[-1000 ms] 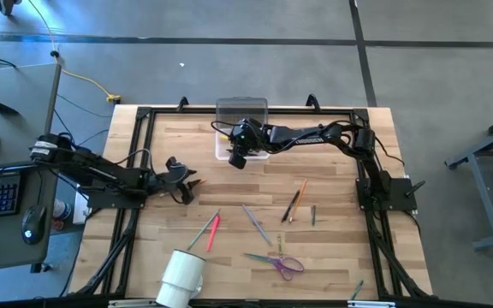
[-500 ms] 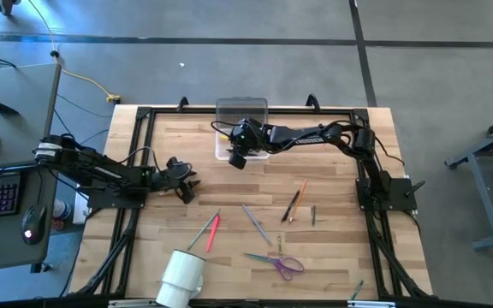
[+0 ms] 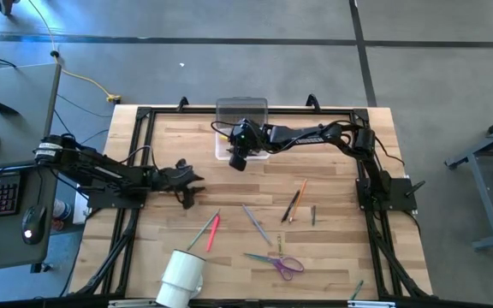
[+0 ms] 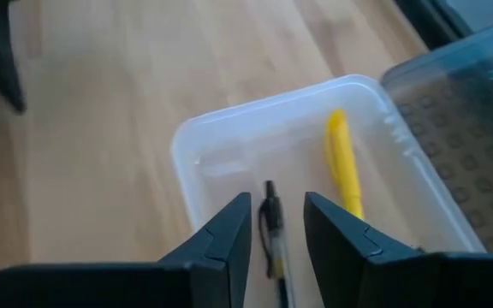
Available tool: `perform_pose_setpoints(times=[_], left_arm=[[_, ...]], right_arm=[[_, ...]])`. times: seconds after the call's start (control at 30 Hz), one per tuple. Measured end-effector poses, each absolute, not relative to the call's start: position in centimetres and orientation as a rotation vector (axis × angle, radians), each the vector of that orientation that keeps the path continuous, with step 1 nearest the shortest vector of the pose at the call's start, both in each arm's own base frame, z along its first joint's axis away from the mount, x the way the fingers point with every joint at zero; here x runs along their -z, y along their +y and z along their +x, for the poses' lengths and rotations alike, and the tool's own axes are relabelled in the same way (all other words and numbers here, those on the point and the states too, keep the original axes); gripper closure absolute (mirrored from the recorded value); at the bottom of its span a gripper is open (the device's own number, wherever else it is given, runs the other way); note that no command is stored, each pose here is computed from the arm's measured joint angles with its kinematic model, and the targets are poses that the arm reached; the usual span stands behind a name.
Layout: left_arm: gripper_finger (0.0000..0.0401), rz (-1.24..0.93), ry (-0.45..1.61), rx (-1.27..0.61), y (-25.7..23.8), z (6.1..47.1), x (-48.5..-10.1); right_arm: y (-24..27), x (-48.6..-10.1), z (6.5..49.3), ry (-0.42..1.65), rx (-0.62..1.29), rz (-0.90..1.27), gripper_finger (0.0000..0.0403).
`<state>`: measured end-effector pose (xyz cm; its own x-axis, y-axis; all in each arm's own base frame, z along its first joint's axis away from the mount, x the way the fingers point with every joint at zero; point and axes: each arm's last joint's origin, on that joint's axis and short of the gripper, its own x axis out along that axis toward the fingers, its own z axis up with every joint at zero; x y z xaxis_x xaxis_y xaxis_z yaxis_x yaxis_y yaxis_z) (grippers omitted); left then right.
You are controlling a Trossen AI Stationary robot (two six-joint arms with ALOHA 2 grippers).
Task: Pick & place school supplies into a supply box
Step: Put the left orange pencil into the supply box
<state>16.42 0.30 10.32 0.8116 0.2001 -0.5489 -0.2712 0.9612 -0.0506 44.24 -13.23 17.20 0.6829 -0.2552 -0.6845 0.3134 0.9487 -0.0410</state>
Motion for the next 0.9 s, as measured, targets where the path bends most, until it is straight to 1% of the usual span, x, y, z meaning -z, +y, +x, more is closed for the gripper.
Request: perform_pose_setpoints(times=[0.13,0.3,0.4,0.53,0.7,0.77,0.9], left_arm=[[0.0191,-0.17,0.566,-0.122,-0.1,17.0,-10.8],[0.0191,-0.207,0.634,-0.004,-0.5,16.7,-10.4],[0.0191,-0.186,0.699,-0.021,-0.4,16.3,-9.9],[0.0191,-0.132,0.737,-0.072,-0.2,16.1,-9.5],[0.0193,-0.093,0.779,-0.079,-0.2,14.9,-8.4],[0.0202,-0.087,0.775,-0.099,-0.1,14.3,-7.7],[0.0238,-0.096,0.753,-0.116,0.0,14.3,-7.6]], right_arm=[[-13.2,-17.2,44.3,0.755,0.31,0.085,0.0309],[-13.2,-17.2,44.2,0.756,0.31,0.085,0.0309],[-13.2,-17.2,44.2,0.758,0.31,0.086,0.0309],[-13.2,-17.2,44.2,0.758,0.31,0.086,0.0309],[-13.2,-17.2,44.2,0.758,0.309,0.086,0.0309],[-13.2,-17.2,44.2,0.758,0.309,0.086,0.0309],[-13.2,-17.1,44.2,0.76,0.309,0.086,0.0308]])
